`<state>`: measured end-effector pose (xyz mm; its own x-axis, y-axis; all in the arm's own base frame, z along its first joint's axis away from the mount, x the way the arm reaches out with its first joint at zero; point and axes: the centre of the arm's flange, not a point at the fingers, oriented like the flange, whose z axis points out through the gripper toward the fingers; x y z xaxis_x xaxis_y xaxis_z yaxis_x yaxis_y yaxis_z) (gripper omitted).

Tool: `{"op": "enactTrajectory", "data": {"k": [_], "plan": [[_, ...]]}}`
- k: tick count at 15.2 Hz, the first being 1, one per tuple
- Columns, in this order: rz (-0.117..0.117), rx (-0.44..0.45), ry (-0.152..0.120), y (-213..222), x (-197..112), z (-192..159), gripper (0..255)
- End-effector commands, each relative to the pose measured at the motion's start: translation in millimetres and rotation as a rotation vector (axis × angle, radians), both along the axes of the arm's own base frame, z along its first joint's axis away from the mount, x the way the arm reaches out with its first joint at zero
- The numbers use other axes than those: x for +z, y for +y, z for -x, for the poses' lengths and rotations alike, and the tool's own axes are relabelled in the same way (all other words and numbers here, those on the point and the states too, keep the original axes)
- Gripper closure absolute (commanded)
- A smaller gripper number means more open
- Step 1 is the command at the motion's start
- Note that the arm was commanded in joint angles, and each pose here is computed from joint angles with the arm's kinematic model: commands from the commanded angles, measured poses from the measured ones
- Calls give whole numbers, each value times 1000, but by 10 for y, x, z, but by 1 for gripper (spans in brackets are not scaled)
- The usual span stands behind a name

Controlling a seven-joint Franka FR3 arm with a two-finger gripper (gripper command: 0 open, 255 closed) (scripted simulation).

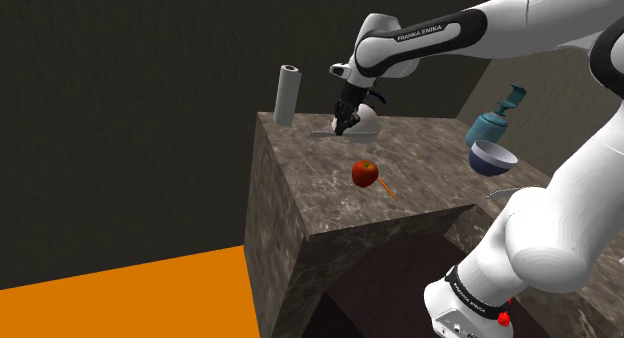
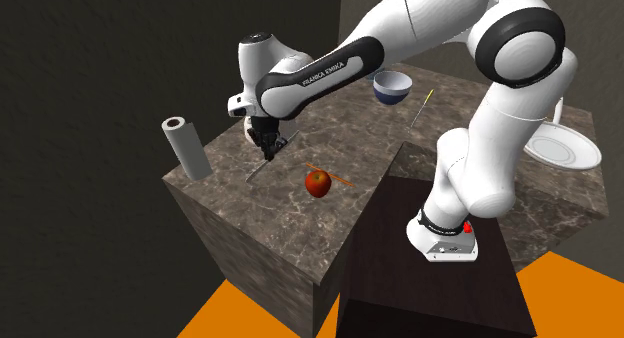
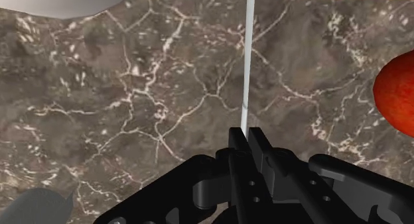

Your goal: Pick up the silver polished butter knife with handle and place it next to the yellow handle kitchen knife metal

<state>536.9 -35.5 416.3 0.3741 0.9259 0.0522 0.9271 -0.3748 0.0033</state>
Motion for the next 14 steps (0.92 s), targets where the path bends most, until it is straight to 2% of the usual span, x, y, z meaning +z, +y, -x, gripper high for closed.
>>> {"op": "enactTrajectory", "data": {"k": [1, 11, 14], "plan": [[0, 0, 0, 8, 109, 1, 255], [0, 0, 0, 8, 585, 2, 255], [0, 0, 0, -293, 585, 258, 255]]}}
